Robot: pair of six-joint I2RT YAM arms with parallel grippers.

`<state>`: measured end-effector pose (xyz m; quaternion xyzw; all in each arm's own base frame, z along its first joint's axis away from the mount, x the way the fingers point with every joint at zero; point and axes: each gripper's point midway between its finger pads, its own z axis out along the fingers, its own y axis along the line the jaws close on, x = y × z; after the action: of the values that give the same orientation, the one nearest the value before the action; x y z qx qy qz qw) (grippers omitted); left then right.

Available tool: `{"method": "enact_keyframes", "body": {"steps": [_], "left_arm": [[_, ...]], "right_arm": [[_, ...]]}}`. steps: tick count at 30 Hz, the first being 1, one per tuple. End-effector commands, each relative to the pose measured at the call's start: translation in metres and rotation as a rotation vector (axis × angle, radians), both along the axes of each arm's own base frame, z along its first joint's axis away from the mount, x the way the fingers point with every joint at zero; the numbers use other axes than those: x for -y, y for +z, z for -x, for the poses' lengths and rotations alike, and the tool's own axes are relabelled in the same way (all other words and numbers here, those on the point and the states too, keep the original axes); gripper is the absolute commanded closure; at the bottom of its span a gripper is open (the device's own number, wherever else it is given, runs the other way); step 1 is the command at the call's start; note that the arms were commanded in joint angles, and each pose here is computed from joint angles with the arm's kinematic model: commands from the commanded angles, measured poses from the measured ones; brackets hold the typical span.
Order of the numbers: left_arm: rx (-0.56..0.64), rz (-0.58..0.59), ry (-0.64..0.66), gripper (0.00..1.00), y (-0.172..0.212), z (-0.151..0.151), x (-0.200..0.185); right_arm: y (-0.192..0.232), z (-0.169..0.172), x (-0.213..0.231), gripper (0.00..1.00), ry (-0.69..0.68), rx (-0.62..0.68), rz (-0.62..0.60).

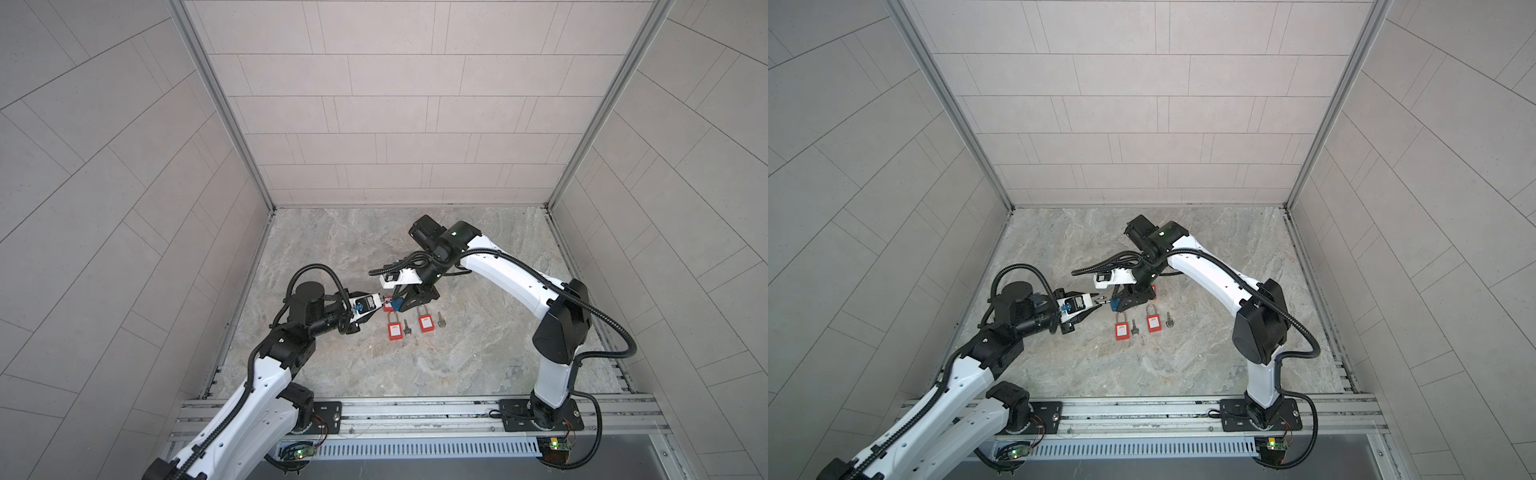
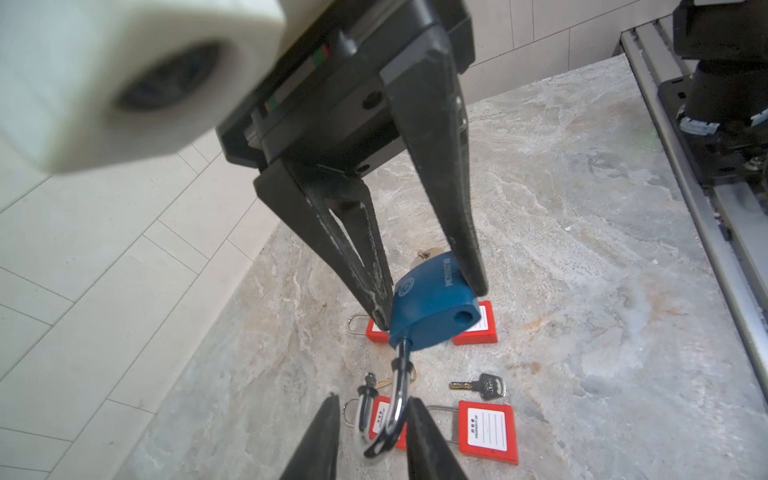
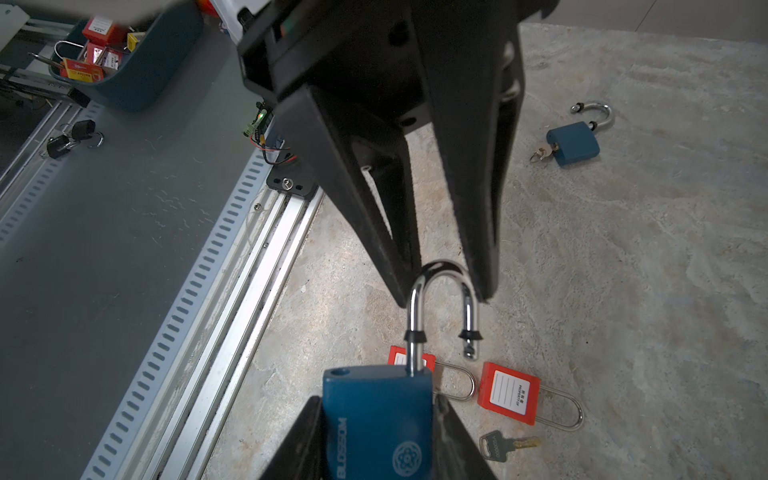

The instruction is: Lock with the key

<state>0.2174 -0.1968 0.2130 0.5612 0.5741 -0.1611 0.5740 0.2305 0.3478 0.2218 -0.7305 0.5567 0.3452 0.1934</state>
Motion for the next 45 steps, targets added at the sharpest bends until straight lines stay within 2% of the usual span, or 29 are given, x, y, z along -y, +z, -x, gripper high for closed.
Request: {"method": "enact_keyframes", "body": {"steps": [1,8,16,21,22,25,29,32,39,41,45], "left_arm": [[0.034,-0.012,-0.026,0.73,0.009,0.002,0.003],[0.035,-0.025,-0.038,0.7,0.007,0.001,0.006],[0.036,-0.012,-0.045,0.84,0.012,0.001,0.009],[0.016,0.007,-0.051,0.91,0.016,0.002,0.011],[-0.017,0.004,-0.054,0.93,0.01,0.0,0.013],[-0.068,0.029,-0.04,1.0,0.011,-0.003,0.014],[-0.142,0.108,0.019,1.0,0.014,-0.011,0.014],[-0.159,0.173,0.041,1.0,0.018,-0.014,0.015],[-0.264,0.216,0.022,1.0,0.013,-0.011,0.021],[-0.281,0.219,0.015,1.0,0.013,-0.01,0.022],[-0.28,0.222,0.017,1.0,0.016,-0.01,0.022]], "right_arm": [[0.012,0.007,-0.003,0.77,0.025,-0.02,-0.027],[0.016,0.011,-0.001,0.77,0.03,-0.03,-0.03],[0.011,0.012,-0.001,0.77,0.034,-0.034,-0.011],[0.011,0.011,0.0,0.77,0.036,-0.011,-0.005],[0.011,0.01,0.0,0.77,0.036,0.0,-0.005],[0.008,0.003,0.0,0.7,0.017,0.045,0.0],[0.004,-0.013,0.003,0.57,-0.033,0.146,0.023],[0.003,-0.022,0.008,0.53,-0.071,0.213,0.043],[0.016,-0.041,0.021,0.46,-0.171,0.369,0.053],[0.022,-0.048,0.027,0.44,-0.222,0.408,0.074],[0.026,-0.051,0.033,0.42,-0.237,0.438,0.086]]}}
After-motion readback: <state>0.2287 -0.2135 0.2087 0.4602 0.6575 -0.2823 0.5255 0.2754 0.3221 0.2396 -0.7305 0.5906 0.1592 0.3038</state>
